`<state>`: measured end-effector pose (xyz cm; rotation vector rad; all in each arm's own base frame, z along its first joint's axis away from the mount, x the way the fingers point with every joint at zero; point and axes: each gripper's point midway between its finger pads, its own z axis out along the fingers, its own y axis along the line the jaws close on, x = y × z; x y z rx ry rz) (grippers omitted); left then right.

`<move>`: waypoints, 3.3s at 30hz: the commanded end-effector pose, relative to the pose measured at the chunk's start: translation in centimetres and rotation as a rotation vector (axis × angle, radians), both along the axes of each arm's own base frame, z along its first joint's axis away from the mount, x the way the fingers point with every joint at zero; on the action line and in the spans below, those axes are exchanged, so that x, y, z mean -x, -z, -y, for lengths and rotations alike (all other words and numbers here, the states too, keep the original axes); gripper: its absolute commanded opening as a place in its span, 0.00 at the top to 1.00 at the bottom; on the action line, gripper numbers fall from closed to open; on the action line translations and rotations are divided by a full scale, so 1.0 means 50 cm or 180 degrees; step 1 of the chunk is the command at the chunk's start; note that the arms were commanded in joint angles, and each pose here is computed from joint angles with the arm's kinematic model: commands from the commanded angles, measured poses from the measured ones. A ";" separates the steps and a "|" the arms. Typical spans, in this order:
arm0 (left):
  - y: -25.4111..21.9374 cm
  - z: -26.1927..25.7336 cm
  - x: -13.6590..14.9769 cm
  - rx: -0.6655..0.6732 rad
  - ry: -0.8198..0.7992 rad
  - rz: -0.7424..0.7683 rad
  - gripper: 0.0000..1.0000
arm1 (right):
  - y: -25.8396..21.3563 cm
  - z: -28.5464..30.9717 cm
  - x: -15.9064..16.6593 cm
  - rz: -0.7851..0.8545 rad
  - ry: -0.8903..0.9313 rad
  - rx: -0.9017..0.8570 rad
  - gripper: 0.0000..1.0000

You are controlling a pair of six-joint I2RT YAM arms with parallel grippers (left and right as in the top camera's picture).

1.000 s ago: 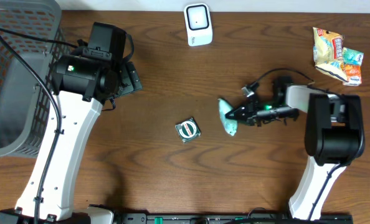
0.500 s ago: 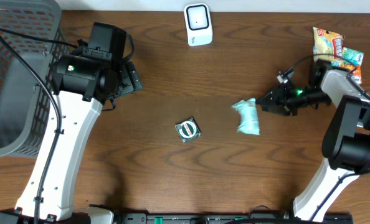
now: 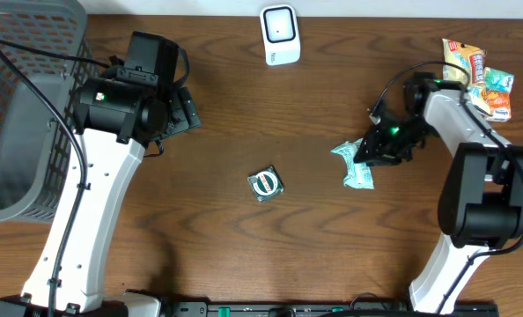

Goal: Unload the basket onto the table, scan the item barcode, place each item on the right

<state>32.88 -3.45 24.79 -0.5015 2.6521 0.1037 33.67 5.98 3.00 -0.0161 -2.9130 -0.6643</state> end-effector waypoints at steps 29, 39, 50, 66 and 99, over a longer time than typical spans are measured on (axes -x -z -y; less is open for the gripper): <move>-0.004 -0.006 -0.002 -0.0047 0.0003 0.0012 0.02 | -0.062 -0.097 -0.018 0.0216 -0.0507 0.1042 0.94; -0.004 -0.006 -0.002 -0.0047 0.0003 0.0012 0.02 | -0.024 -0.144 -0.001 0.0261 -0.0666 0.0942 0.97; -0.004 -0.006 -0.002 -0.0047 0.0003 0.0012 0.02 | 0.084 -0.111 0.015 0.0429 -0.0545 0.1406 0.98; -0.004 -0.006 -0.002 -0.0047 0.0003 0.0012 0.02 | -0.089 -0.155 0.031 0.0027 -0.0739 0.1019 0.88; -0.004 -0.006 -0.002 -0.0047 0.0003 0.0012 0.02 | -0.023 0.000 -0.127 0.0730 0.0241 0.1413 0.53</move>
